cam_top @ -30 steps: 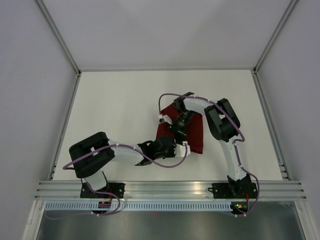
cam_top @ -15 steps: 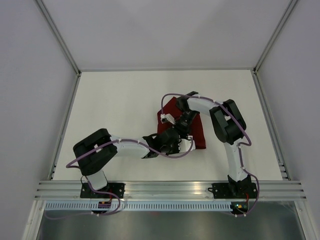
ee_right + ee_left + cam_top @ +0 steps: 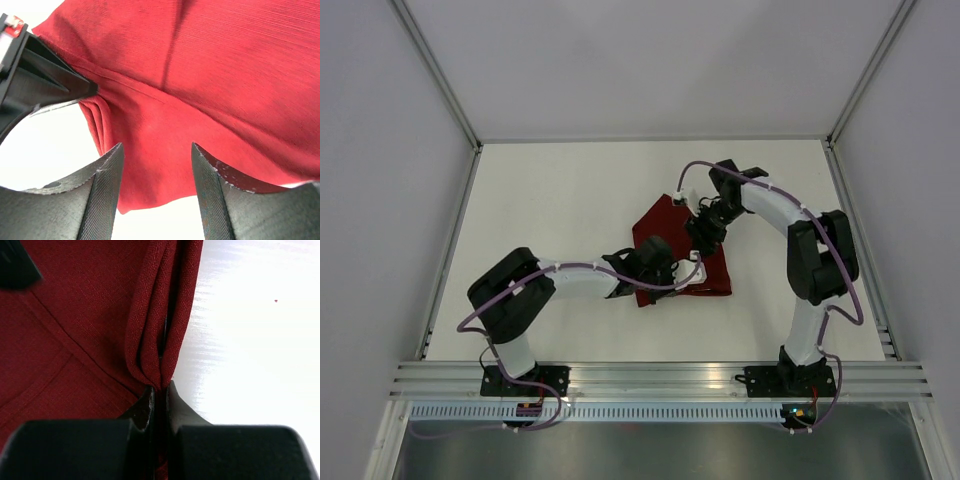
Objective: Fold the napkin, place the utensils inside, and roll it up
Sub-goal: Roll the napkin with the utensil
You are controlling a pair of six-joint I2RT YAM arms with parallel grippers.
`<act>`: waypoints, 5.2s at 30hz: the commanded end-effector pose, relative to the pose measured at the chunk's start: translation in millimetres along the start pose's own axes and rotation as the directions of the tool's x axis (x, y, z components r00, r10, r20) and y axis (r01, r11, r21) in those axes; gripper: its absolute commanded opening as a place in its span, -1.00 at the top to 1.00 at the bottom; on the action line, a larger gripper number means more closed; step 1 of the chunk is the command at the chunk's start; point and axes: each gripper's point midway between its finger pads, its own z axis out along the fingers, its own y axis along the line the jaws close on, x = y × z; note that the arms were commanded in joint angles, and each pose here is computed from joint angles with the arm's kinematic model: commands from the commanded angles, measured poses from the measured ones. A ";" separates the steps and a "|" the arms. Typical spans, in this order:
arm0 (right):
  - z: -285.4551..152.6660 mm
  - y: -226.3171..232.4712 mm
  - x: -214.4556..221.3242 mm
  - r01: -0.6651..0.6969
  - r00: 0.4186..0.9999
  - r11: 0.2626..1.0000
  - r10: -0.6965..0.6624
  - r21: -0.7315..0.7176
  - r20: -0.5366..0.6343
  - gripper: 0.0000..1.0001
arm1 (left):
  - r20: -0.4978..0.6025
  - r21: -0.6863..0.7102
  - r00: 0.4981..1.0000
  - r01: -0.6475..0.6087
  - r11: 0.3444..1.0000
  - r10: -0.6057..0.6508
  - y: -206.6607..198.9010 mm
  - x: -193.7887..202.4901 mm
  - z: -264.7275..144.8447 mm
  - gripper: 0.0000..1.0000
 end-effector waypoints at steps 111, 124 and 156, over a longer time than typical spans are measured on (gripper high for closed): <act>83.3 51.5 67.2 0.095 0.979 0.910 -0.159 -0.405 -0.128 0.68 | 0.311 -0.505 0.950 0.136 0.852 0.032 29.8 -46.5 -97.8 0.17; 83.1 45.2 65.9 0.055 0.984 0.907 -0.120 -0.417 -0.131 0.69 | 0.136 -0.410 0.980 -0.079 0.909 0.146 -20.6 -40.2 -23.3 0.08; 84.0 42.9 67.3 0.035 0.983 0.908 -0.107 -0.418 -0.150 0.68 | 0.041 -0.237 0.998 -0.037 0.971 0.048 -27.7 9.1 27.5 0.95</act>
